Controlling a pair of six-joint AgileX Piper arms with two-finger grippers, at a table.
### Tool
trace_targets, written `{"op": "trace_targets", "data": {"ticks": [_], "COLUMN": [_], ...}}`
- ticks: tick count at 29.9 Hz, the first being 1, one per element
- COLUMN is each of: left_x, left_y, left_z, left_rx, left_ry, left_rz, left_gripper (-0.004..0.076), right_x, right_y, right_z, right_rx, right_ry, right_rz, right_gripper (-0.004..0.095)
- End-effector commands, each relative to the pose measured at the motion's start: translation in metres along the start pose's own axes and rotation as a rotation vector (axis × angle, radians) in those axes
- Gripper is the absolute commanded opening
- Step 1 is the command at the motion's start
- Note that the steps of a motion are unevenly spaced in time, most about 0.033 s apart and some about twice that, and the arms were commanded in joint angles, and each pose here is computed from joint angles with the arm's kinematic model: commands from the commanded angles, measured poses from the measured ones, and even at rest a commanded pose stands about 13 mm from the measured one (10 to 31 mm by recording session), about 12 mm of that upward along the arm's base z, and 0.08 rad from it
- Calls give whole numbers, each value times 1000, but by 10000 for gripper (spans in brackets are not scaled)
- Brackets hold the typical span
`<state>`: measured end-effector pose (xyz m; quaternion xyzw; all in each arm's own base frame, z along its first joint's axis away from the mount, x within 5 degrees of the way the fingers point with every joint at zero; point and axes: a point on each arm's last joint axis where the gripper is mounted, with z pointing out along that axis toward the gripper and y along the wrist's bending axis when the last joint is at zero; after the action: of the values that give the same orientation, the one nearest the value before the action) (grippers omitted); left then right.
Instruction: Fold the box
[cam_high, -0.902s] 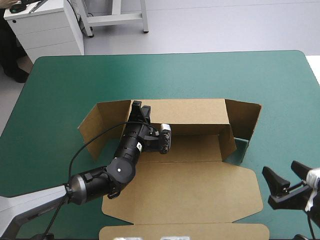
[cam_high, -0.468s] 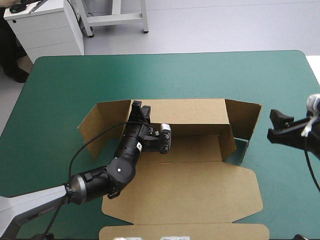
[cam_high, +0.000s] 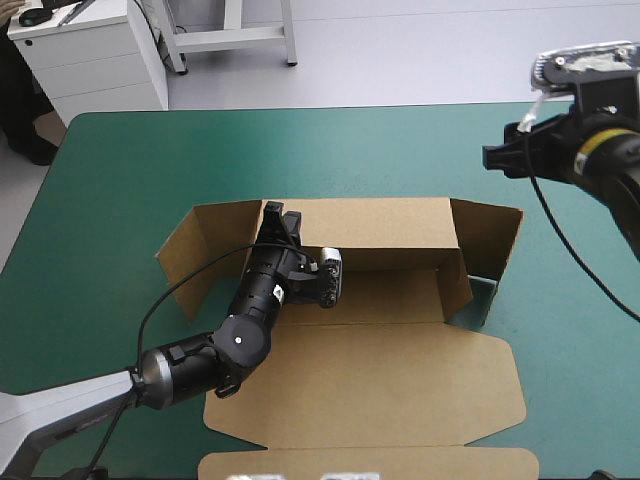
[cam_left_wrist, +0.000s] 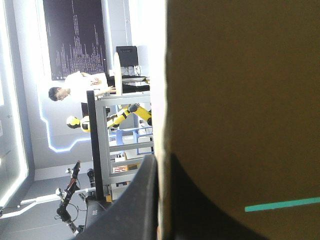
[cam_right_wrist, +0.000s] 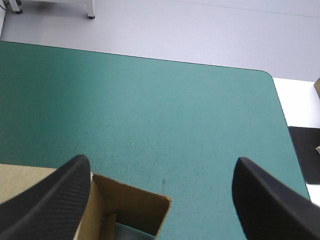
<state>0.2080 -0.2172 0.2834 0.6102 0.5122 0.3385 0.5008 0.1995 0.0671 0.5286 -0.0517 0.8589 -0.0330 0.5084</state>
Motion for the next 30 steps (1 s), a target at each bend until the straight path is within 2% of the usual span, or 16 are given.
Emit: {"op": "trace_targets", "data": {"ticks": [1, 4, 8, 14, 23, 30], "left_x": [2, 2, 2, 2, 2, 2], "left_y": [18, 18, 19, 19, 18, 18], "left_z": [-8, -8, -8, -8, -8, -8], "left_rx": [-94, -95, -97, -97, -94, -93], "left_ry": [0, 1, 5, 5, 4, 5], "left_rz": [11, 11, 11, 0, -2, -3], "left_gripper": [-10, -10, -10, -10, -10, -10], "right_x": [-16, -17, -10, 2, 35, 52], "right_y": [-10, -18, -34, -51, -51, -49], "right_z": [21, 59, 106, 153, 182, 180], "right_rx": [7, -68, -125, -134, -149, -156], "right_ry": [27, 120, 225, 322, 465, 521], "right_rz": [6, 62, 132, 167, 127, 114], "right_gripper": [718, 718, 717, 714, 714, 714]}}
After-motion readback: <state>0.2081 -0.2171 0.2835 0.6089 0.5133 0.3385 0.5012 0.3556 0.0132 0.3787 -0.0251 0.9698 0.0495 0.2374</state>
